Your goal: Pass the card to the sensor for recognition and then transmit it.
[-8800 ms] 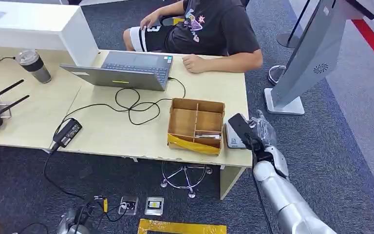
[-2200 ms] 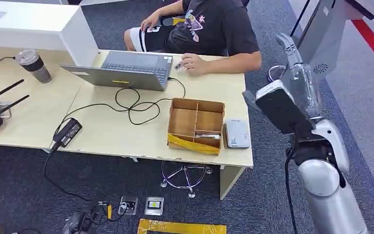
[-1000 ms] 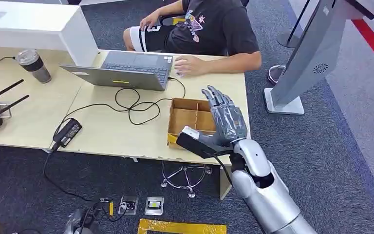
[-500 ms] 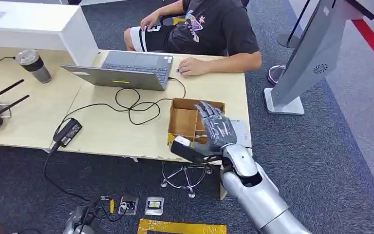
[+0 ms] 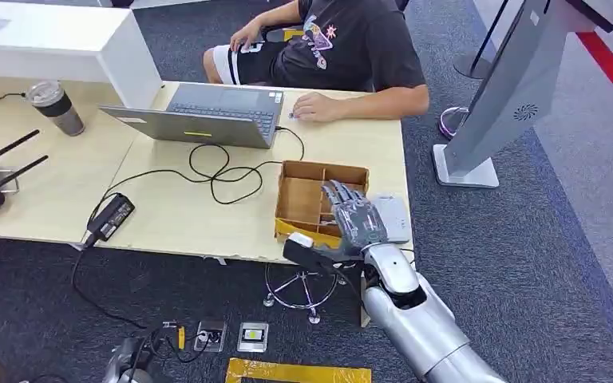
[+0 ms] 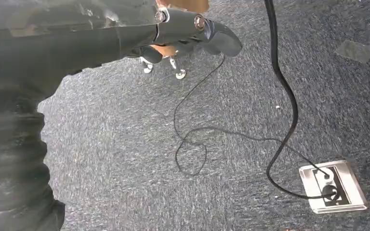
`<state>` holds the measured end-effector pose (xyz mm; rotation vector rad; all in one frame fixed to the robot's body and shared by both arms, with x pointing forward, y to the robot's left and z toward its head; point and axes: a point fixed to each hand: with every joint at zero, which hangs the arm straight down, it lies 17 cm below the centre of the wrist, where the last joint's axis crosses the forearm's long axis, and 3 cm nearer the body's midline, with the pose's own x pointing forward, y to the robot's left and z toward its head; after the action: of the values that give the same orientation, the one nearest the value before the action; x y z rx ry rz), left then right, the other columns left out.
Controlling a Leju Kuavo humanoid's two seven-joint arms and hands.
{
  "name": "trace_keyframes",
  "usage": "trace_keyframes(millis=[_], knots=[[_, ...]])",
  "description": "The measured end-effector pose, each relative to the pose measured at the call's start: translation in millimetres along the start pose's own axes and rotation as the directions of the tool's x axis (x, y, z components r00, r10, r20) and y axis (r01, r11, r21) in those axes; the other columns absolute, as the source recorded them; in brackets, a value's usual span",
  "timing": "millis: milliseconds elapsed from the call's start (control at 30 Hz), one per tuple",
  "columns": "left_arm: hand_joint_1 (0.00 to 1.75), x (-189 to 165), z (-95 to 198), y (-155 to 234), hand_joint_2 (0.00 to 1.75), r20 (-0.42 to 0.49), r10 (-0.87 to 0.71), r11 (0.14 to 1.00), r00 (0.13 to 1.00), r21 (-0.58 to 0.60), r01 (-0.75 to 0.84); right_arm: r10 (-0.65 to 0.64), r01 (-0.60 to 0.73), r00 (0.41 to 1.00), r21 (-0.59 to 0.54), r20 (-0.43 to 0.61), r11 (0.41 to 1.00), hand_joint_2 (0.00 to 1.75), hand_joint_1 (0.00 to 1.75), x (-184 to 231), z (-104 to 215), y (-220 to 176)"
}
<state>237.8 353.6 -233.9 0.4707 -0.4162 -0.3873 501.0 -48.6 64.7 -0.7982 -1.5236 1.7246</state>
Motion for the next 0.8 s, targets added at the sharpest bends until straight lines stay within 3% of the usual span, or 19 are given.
trace_keyframes(millis=[400,800], knots=[[0.0,0.7,0.0,-0.2,1.75,0.002,-0.004,1.0,1.0,-0.001,0.004,0.028,-0.026,0.997,0.035,-0.072,0.999,1.75,0.0,-24.0,8.1,20.1],[0.0,1.8,0.0,-0.3,1.75,0.005,-0.009,1.0,1.0,-0.002,0.009,0.038,-0.034,0.995,0.047,-0.092,0.998,1.75,0.26,-34.4,10.0,26.4]])
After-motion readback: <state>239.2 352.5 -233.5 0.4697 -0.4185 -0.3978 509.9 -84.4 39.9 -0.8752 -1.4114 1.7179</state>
